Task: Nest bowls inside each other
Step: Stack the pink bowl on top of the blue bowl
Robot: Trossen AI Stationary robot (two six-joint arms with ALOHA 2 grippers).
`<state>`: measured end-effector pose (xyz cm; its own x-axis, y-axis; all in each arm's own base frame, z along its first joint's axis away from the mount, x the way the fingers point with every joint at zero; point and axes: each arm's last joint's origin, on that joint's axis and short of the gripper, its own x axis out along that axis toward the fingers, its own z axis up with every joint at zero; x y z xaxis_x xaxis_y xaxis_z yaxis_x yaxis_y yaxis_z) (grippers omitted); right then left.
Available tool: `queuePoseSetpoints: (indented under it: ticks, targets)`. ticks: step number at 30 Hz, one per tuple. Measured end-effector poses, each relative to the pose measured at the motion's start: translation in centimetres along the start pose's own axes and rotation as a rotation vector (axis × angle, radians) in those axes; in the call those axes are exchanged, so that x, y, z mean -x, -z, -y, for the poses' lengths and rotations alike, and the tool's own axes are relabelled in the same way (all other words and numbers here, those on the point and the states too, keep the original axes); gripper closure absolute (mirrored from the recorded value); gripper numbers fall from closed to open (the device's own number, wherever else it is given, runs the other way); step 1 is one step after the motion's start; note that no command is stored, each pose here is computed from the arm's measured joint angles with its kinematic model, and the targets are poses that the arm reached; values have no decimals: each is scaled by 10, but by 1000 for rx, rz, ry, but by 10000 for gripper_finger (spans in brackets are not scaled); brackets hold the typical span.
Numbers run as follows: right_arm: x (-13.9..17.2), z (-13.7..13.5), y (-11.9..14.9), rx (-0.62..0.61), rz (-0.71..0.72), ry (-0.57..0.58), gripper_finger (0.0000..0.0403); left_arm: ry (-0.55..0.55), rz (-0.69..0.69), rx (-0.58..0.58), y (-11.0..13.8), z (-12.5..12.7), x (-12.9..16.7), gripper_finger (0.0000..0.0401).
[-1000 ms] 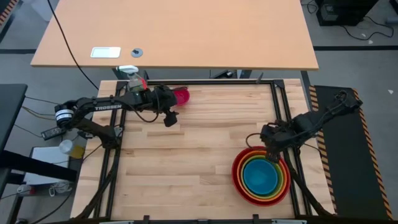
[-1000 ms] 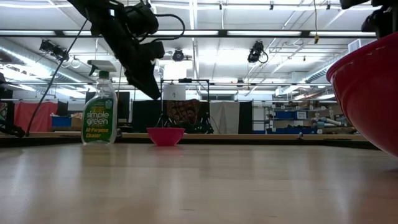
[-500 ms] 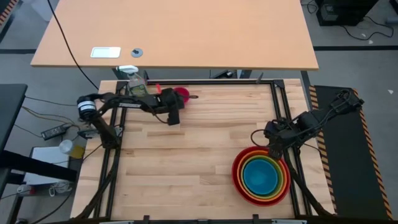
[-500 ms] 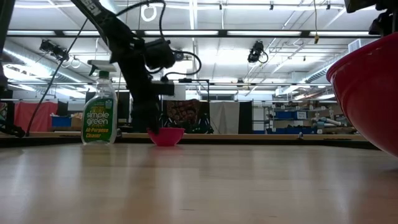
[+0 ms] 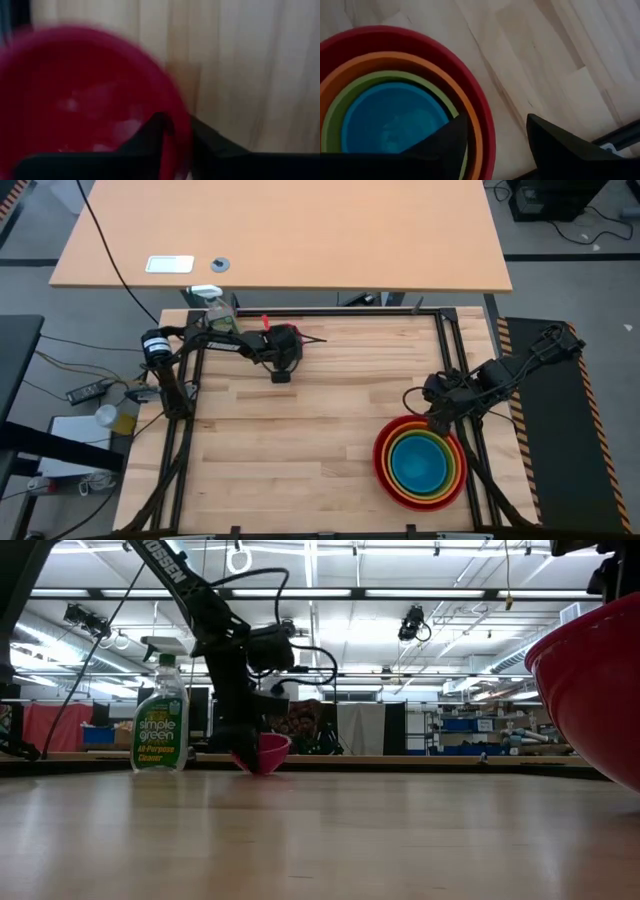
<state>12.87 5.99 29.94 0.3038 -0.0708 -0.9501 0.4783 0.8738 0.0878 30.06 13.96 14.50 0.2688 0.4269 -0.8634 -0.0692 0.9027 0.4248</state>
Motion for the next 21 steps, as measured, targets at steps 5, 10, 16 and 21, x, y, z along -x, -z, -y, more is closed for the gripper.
queuePoseSetpoints:
  ticks: [5, 10, 16, 21]
  targets:
    - [-1, 4, -6, -18, 8, 0, 193, 25, 29, 36, -17, -2, 15, 387]
    - [3, 19, -19, -161, 34, 7, 193, 51, 138, -51, -62, -1, 60, 390]
    - [19, 49, -26, -599, 64, -87, 193, 249, 479, -190, -127, 14, 149, 391]
    - [25, 62, -23, -694, 63, -130, 193, 373, 646, -294, -165, 40, 191, 391]
